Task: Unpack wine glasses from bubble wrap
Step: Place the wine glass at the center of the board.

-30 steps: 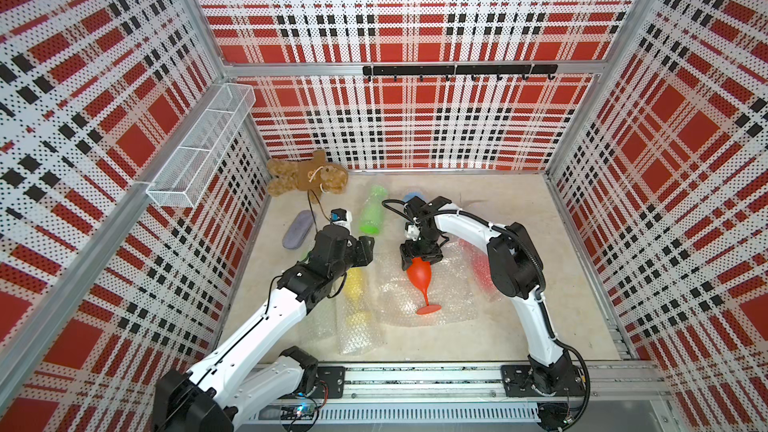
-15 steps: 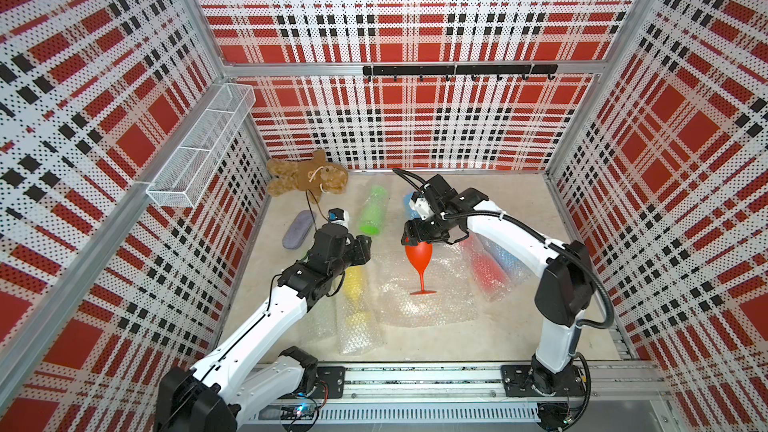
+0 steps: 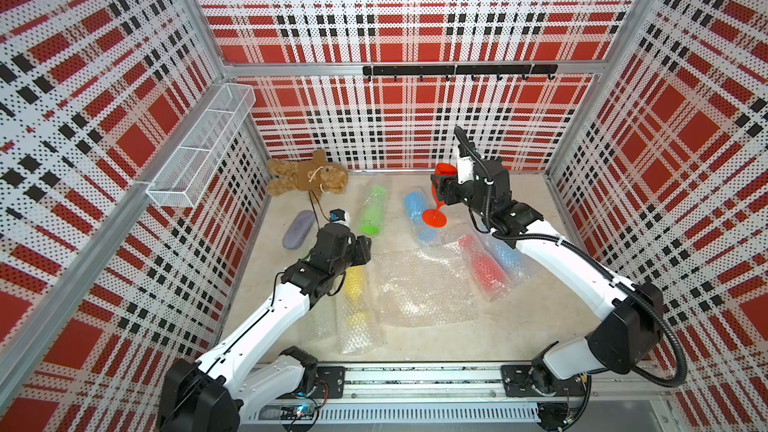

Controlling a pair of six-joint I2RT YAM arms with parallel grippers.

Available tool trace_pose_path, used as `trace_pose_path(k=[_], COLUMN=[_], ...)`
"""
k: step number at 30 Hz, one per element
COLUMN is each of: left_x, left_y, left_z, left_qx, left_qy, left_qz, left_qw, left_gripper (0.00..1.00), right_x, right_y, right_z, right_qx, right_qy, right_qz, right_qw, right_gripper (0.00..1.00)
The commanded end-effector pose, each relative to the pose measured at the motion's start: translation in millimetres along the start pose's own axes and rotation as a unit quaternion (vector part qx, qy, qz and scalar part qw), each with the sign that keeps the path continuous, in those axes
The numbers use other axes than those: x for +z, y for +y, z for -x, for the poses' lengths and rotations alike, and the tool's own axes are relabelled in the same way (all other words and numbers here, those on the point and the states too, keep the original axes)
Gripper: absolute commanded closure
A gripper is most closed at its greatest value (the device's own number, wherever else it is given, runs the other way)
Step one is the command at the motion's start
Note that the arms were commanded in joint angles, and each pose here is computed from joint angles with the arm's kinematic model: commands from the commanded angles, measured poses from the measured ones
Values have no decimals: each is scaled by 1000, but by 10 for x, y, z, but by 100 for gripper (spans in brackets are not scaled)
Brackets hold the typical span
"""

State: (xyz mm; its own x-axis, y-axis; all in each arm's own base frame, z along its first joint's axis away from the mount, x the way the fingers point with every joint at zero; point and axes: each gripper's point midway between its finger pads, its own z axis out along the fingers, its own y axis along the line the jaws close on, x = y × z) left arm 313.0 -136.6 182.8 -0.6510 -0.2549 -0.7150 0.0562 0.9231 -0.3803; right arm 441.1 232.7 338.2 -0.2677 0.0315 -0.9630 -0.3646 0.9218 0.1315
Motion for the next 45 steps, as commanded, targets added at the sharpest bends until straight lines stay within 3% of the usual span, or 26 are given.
trace_pose_path(k=[1, 7, 11, 17, 23, 35, 45], left_x=[62, 130, 165, 195, 240, 291, 287], left_y=[53, 72, 84, 100, 116, 114, 96], left_z=[-32, -86, -116, -141, -177, -245, -239], left_qx=[-1, 1, 3, 6, 10, 17, 20], left_qy=[2, 15, 21, 25, 33, 45, 43], left_qz=[10, 14, 18, 22, 26, 29, 30], left_qw=[1000, 1000, 1000, 999, 999, 998, 998], left_gripper=[44, 44, 44, 44, 44, 45, 45], right_x=[285, 878, 1242, 1590, 1892, 2184, 2146], right_y=[-374, -775, -1021, -1133, -1302, -1404, -1398], right_z=[266, 5, -217, -470, -615, -942, -938], right_qx=[-34, -78, -72, -101, -89, -80, -81], right_qy=[-76, -91, -79, -99, -92, -50, -52], right_qz=[-55, -84, -94, -92, -96, -87, -86], right_qw=[995, 989, 990, 986, 987, 992, 992], right_gripper=[38, 38, 38, 38, 38, 33, 8])
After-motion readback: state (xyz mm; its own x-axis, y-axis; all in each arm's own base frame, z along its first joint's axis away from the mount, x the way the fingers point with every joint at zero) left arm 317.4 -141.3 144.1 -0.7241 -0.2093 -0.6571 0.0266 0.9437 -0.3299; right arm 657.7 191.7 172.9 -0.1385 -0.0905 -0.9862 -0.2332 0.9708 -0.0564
